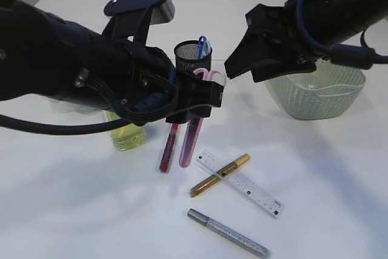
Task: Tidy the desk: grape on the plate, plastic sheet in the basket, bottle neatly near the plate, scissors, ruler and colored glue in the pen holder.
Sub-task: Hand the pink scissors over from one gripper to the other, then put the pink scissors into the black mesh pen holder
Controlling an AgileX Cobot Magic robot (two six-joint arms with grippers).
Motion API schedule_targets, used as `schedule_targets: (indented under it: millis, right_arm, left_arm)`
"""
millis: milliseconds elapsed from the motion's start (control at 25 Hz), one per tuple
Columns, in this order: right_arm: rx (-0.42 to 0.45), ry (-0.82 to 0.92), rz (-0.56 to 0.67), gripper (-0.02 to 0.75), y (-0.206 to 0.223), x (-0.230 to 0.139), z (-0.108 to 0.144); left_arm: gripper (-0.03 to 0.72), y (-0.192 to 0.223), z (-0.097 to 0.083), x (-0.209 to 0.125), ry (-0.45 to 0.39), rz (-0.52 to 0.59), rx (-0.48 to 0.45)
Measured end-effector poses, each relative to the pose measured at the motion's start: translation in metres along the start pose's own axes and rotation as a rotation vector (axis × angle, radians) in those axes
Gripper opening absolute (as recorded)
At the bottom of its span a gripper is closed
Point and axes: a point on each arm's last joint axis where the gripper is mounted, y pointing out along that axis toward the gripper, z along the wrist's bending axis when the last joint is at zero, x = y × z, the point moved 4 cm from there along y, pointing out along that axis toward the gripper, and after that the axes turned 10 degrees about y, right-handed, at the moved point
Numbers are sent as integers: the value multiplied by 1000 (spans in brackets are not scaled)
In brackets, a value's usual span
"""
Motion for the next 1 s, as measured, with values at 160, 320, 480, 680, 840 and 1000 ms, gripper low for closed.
schedule_targets:
  millis: [160, 320, 480, 680, 840, 1000]
  right_arm:
    - [70, 7, -28, 436, 0, 4, 9]
    - [121, 8, -54, 436, -1, 7, 16]
    - [137, 11, -71, 437, -2, 9, 18]
    - [159, 23, -77, 436, 1, 12, 19]
    - [165, 39, -71, 436, 8, 13, 16]
    - [165, 41, -82, 436, 8, 15, 15]
  left_arm:
    - [146, 0, 0, 0, -6, -2, -3]
    - [146, -1, -2, 4, -6, -28, -11]
    - [146, -3, -3, 7, -11, -55, -22]
    - [146, -4, -3, 9, -11, -68, -26]
    - [146, -4, -4, 10, -11, -77, -29]
    - [146, -4, -4, 10, -11, -79, -30]
